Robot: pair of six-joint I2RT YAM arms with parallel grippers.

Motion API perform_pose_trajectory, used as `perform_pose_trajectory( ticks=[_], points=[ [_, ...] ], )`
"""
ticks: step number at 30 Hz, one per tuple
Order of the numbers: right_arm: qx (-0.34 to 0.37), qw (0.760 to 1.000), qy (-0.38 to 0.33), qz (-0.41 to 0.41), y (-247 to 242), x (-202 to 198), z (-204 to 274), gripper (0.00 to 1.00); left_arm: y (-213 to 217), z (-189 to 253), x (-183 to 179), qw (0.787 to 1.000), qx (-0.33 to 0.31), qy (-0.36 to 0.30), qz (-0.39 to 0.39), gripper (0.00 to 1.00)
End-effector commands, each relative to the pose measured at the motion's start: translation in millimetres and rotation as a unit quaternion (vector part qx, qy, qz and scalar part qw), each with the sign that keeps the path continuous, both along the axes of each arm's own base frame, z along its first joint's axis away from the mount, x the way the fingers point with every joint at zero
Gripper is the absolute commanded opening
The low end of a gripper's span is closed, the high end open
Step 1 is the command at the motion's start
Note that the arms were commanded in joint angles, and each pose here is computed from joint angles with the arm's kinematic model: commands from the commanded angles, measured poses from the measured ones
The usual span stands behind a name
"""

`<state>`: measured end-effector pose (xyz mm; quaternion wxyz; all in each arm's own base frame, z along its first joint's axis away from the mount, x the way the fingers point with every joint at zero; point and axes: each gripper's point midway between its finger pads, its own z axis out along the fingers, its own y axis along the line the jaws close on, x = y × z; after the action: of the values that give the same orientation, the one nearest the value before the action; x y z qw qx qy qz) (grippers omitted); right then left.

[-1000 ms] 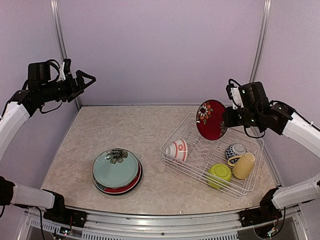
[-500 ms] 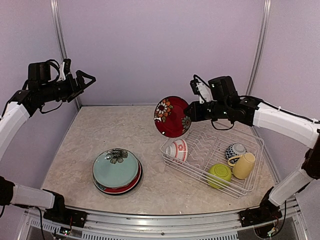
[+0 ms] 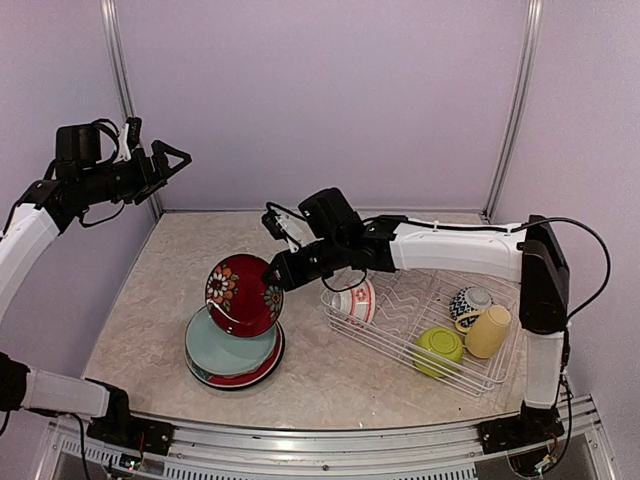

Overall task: Unload the mixed dishes from the dish rack
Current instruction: Place the plate with another plate.

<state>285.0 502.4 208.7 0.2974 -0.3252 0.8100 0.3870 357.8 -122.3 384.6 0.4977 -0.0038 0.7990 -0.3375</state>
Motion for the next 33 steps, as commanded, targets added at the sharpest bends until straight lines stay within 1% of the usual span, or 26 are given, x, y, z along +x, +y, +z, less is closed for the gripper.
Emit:
perform_pose_trajectory(
  ticks=[1,7,10,14,22,29,33],
  points=[
    [0.061,0.996,0.028,0.054,41,-15,10,0.00,3,2,-1,1.000,0.002,-0.002,0.001,0.99],
    [0.074,0.994,0.051,0.062,65,-25,-9,0.00,0,3,-2,1.000,-0.003,-0.003,-0.004,0.99],
    [0.069,0.994,0.064,0.056,67,-25,-22,0.00,1,3,-2,1.000,-0.001,-0.002,-0.002,0.99],
    [0.081,0.992,0.076,0.053,67,-27,-28,0.00,0,3,-2,1.000,-0.003,-0.002,-0.005,0.99],
    [0.070,0.991,0.097,0.054,68,-30,-48,0.00,-1,1,-1,1.000,-0.003,0.001,-0.006,0.99],
    [0.041,0.992,0.106,0.051,68,-32,-68,0.06,-1,1,-1,1.000,-0.004,0.002,-0.008,0.99],
    [0.024,0.992,0.110,0.052,67,-33,-81,0.11,-2,1,-1,1.000,-0.004,0.002,-0.008,0.99]
  ],
)
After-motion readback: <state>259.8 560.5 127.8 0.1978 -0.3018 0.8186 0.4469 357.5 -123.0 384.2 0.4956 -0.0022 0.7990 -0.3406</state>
